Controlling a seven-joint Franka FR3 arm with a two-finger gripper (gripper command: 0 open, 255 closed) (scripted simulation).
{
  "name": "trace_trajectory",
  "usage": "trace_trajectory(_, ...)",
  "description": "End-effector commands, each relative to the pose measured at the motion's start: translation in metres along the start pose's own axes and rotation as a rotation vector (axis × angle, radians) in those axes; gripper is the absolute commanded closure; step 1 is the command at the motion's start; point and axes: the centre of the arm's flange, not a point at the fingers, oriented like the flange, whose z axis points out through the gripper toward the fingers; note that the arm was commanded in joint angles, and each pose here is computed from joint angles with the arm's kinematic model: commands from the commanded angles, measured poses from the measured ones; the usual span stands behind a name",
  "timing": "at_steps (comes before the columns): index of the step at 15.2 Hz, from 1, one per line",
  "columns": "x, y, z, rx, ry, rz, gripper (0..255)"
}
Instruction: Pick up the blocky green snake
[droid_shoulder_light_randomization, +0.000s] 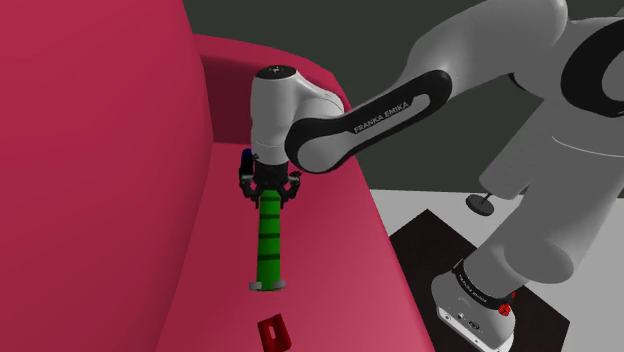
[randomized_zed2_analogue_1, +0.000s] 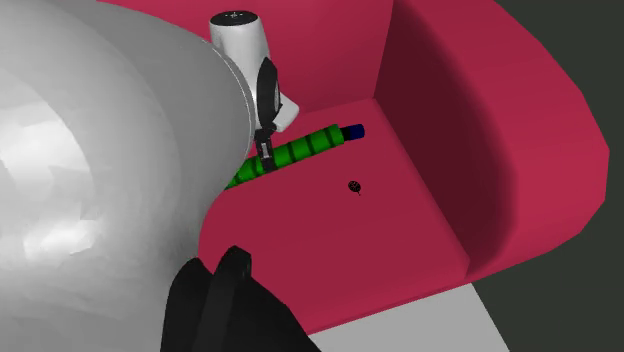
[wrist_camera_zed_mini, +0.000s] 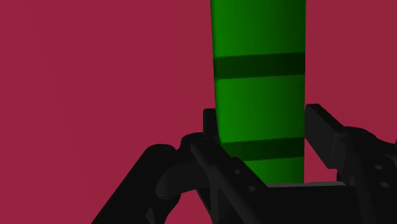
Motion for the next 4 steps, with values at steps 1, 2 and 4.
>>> trace_trajectory(1,0.0001,0.0013,-0.0126,0.000,0.000,0.000,255)
trace_trajectory(2,0.0001,0.0015,-0.0179,0.000,0.000,0.000,255)
trace_trajectory(4,0.0001,0.0015,-0.0187,0.000,0.000,0.000,255)
